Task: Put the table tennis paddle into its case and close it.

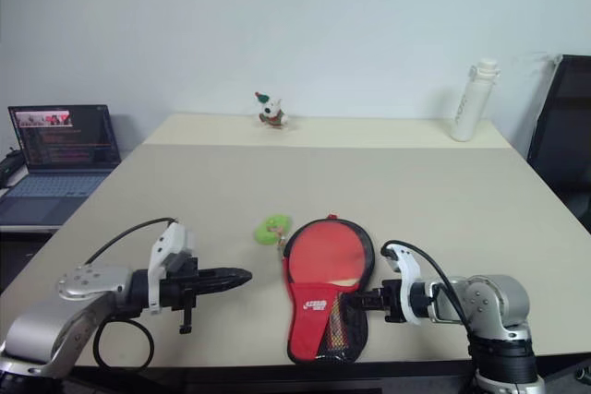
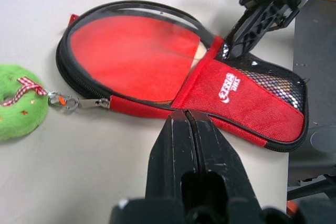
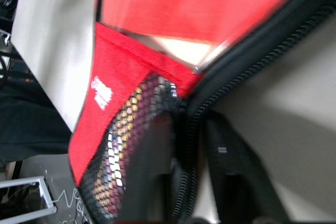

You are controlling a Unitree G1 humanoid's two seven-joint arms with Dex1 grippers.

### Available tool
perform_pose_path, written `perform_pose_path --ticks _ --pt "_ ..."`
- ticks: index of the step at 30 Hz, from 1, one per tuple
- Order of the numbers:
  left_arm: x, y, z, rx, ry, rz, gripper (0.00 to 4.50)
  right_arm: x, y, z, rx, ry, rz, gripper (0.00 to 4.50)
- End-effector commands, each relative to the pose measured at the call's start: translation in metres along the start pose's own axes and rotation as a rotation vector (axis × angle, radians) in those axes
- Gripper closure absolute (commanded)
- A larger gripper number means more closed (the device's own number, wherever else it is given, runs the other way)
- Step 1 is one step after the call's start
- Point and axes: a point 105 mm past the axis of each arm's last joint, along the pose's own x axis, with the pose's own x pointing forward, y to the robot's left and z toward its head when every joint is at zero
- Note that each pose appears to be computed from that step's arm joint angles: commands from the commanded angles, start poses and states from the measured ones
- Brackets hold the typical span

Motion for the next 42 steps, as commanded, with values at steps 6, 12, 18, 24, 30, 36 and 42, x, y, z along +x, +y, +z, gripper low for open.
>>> perform_pose_path --ticks 6,12,18,24,30,36,42 --pt "0.0 0.011 0.007 0.052 -0.02 0.073 4.5 -0.036 -0.001 -0.013 -0.095 -0.012 -0.042 0.18" --pt "0.0 0.023 0.008 0.05 -0.033 0.13 4.5 -0.045 0.043 0.051 -0.296 -0.228 0.161 0.03" --pt "0.002 0.035 0.006 0.028 -0.041 0.191 4.12 -0.009 0.064 0.084 -0.478 -0.282 0.154 0.0" --pt "0.004 0.063 0.004 0.026 -0.047 0.355 2.14 0.026 0.05 0.086 -0.664 -0.248 0.028 0.0" --pt "0.02 0.084 0.007 0.023 -0.058 0.47 0.02 0.027 0.04 0.076 -0.691 -0.217 0.02 0.0" --pt "0.045 0.102 0.004 -0.057 -0.041 0.466 0.02 0.037 0.039 0.069 -0.691 -0.205 0.015 0.0" --pt "0.066 0.127 0.004 -0.109 -0.019 0.462 0.02 0.048 0.041 0.065 -0.707 -0.206 0.008 0.0"
